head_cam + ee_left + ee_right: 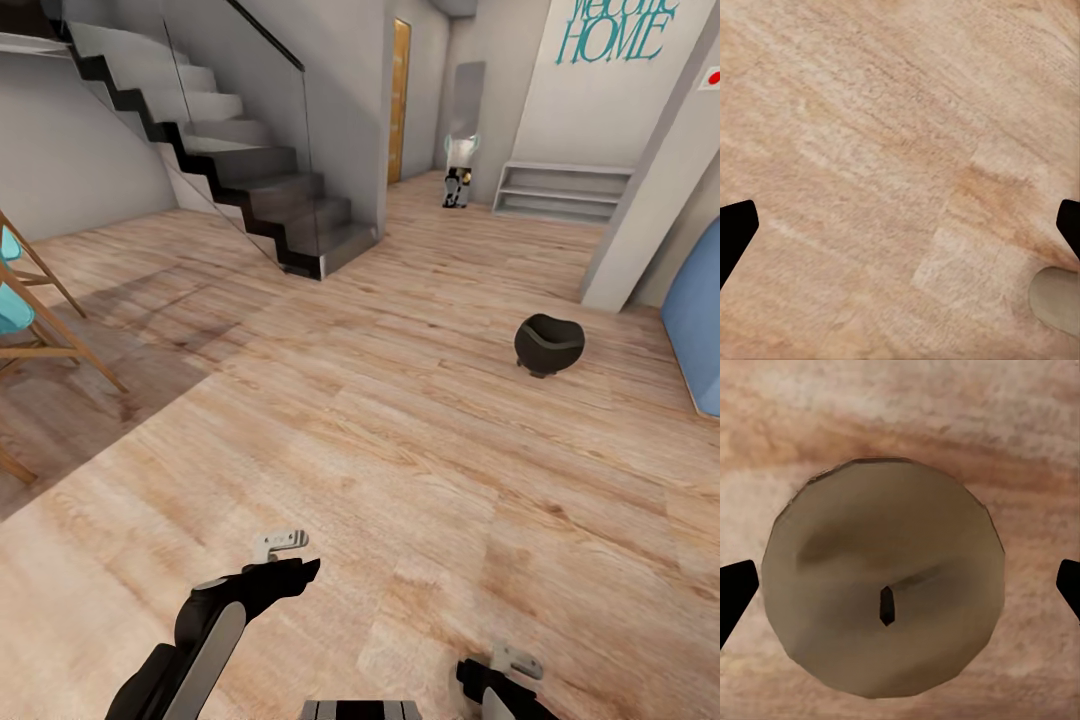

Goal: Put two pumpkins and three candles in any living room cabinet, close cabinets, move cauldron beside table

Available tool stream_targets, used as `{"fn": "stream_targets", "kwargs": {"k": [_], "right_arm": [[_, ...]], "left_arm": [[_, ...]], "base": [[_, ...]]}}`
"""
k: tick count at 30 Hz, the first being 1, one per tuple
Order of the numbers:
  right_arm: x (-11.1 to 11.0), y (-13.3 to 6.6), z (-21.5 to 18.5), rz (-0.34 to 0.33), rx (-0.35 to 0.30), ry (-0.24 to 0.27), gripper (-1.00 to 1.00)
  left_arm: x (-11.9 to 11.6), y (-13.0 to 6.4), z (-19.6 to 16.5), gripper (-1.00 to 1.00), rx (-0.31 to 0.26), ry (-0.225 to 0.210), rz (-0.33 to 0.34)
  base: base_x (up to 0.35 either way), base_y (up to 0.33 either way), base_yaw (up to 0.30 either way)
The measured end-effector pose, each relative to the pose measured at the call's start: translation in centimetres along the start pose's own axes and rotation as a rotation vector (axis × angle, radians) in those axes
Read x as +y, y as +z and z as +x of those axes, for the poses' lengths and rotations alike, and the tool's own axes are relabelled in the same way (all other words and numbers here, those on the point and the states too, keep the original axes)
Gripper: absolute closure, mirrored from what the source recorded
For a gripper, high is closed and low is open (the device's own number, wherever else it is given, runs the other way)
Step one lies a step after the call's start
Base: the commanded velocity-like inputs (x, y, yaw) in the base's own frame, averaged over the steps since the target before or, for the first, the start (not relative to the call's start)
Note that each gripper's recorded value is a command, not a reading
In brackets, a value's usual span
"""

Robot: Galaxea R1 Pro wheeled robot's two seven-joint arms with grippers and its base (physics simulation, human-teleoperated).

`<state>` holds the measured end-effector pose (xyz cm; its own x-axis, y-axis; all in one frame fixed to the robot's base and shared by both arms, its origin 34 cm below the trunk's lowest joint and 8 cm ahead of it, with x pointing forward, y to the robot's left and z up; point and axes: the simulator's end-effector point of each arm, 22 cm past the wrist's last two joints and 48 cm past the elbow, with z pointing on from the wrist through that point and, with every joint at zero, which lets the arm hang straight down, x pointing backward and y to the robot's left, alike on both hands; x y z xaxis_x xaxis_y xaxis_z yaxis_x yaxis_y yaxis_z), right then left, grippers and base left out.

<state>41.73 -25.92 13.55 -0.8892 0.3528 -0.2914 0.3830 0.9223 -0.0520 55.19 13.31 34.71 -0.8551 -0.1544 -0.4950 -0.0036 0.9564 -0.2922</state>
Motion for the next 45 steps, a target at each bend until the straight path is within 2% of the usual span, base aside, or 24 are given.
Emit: {"fn": "stream_targets", "kwargs": {"k": [9, 22, 31, 45], "right_arm": [[1.3, -0.2, -1.5, -0.018, -0.020, 0.002, -1.00], [0.8, 0.3, -1.4, -0.008, -0.013, -0.001, -1.00], [0.5, 1.2, 0.2, 0.003, 0.022, -0.007, -1.00], [0.8, 1.2, 0.3, -0.001, 0.021, -0.021, -1.00]], "left_arm": [[0.0, 0.0, -0.1, -1.00, -0.002, 0.001, 0.000], [0.1, 0.3, 0.3, -1.00, 0.008, -0.002, -0.001], [0.6, 1.5, 1.7, -1.00, 0.042, -0.011, -0.006], [0.7, 1.6, 1.8, -1.00, 0.045, -0.013, -0.007]], "base": [[0.000, 0.000, 0.000], [0.000, 0.000, 0.000], [0.000, 0.000, 0.000], [0.000, 0.000, 0.000]]}}
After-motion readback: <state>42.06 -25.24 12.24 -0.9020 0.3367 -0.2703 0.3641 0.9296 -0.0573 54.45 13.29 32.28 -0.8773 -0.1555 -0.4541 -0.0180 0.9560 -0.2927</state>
